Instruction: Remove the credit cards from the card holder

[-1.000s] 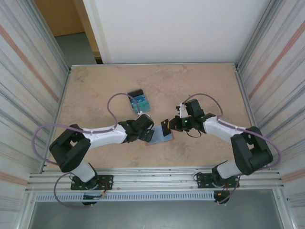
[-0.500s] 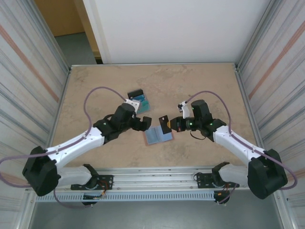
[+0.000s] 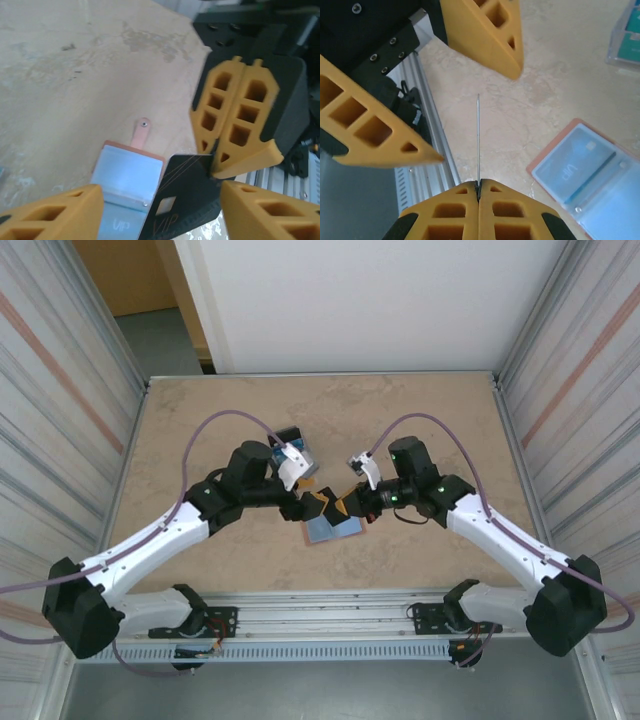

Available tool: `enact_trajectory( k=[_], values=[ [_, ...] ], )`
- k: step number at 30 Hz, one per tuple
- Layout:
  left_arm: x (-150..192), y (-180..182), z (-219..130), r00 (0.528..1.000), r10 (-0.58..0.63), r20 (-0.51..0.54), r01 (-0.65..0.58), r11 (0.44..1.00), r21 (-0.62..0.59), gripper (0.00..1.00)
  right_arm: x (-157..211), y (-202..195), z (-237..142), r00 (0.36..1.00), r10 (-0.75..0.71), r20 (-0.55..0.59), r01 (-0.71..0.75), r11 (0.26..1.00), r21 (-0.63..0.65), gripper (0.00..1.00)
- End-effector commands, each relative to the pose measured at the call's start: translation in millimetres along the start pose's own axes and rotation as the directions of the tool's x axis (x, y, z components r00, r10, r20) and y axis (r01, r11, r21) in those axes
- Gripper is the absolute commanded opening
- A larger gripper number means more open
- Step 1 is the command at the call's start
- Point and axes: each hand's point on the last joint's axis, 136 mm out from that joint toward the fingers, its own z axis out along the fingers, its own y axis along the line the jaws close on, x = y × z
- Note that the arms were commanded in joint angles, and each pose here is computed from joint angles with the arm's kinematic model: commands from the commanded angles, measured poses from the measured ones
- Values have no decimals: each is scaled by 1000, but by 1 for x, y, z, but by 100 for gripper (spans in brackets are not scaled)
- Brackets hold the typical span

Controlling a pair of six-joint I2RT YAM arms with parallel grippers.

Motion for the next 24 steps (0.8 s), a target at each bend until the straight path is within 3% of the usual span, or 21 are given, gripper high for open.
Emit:
enact_trajectory(
  k=[1, 11, 15, 16, 18, 19, 24],
  values=[
    [-1, -17, 1, 999, 43, -18, -41, 994, 105, 48, 4, 9, 2, 998, -46, -51, 44, 998, -47, 0],
    [12, -23, 4, 998, 42, -49, -34, 988, 151, 1, -1, 13, 2, 996, -67, -54, 63, 996, -66, 0],
    [12, -26, 1, 999, 39, -38, -32, 987, 160, 0, -6, 13, -2, 997, -68, -27, 67, 996, -50, 2],
    [11, -26, 0, 999, 41, -31, -35, 987, 157, 0, -7, 13, -4, 997, -68, -19, 68, 997, -46, 7],
    [8, -24, -4, 999, 41, -10, -40, 991, 131, 0, -9, 9, -7, 998, -56, 4, 56, 998, -31, 38],
    [7, -22, -6, 999, 39, 3, -39, 993, 109, 0, -10, 7, -9, 999, -47, 18, 48, 999, -22, 44],
    [-10, -4, -25, 990, -11, 139, 16, 999, -34, 0, -13, -11, -19, 991, 21, 131, -25, 999, 29, 52]
  ],
)
